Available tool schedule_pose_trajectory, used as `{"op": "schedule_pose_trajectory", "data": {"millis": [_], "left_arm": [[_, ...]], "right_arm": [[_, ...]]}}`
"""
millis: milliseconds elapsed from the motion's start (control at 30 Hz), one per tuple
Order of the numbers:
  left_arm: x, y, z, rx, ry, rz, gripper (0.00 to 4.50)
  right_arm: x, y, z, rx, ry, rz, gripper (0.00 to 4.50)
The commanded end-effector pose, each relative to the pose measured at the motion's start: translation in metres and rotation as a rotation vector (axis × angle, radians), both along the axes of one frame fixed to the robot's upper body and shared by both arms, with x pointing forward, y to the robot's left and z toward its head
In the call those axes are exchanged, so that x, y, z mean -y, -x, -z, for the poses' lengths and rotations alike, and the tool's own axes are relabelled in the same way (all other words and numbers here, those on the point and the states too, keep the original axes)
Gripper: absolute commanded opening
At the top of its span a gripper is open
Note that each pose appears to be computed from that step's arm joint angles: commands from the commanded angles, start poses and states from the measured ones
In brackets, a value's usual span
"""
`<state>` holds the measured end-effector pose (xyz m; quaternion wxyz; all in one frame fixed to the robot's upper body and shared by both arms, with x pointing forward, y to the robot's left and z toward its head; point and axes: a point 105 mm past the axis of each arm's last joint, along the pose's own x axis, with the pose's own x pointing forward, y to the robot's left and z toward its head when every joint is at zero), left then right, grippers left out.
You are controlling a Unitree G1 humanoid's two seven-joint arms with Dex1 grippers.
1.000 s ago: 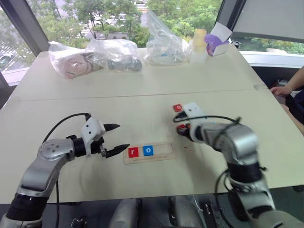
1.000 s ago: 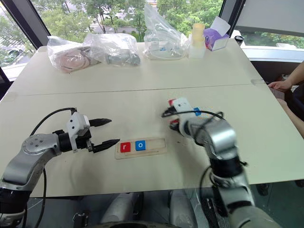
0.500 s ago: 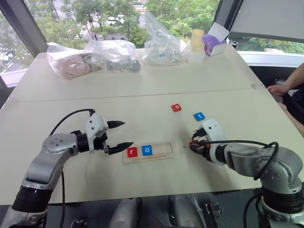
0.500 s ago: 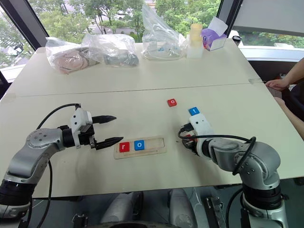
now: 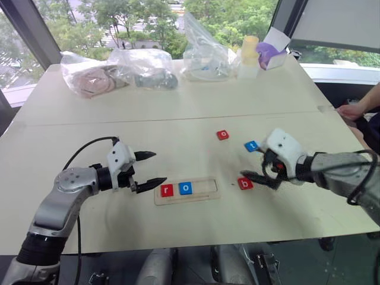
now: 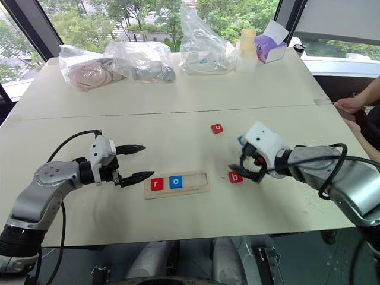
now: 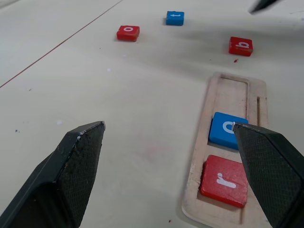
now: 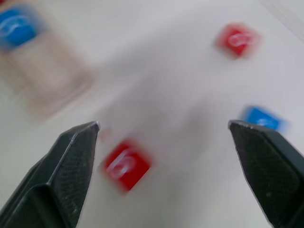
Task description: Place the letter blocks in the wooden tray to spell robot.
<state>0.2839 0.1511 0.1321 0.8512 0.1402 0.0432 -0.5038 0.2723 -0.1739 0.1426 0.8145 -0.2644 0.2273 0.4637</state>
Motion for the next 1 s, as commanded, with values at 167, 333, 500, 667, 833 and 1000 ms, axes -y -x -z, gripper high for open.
{"op": "schedule_pose_trajectory", "data": {"millis": [167, 333, 500, 667, 833, 1000], "left_arm": [[0.000, 0.001, -0.014, 0.047, 0.009, 0.007, 4.50], [-0.001, 0.004, -0.015, 0.039, 0.009, 0.011, 4.50], [-0.001, 0.005, -0.015, 0.037, 0.005, 0.010, 4.50], [-0.001, 0.005, -0.015, 0.040, 0.000, 0.005, 4.50], [-0.001, 0.008, -0.015, 0.037, 0.000, 0.008, 4.50], [0.003, 0.011, -0.013, 0.027, 0.006, 0.033, 4.50]], "right_arm": [[0.018, -0.010, 0.029, -0.007, 0.086, -0.282, 4.49], [0.013, -0.014, 0.042, -0.011, 0.084, -0.359, 4.49], [0.010, -0.023, 0.046, -0.007, 0.065, -0.357, 3.65], [0.014, -0.025, 0.049, -0.010, 0.072, -0.340, 1.14], [-0.017, -0.026, 0.014, 0.063, -0.014, -0.370, 1.15], [-0.058, -0.007, 0.008, 0.024, -0.037, -0.480, 1.15]]}}
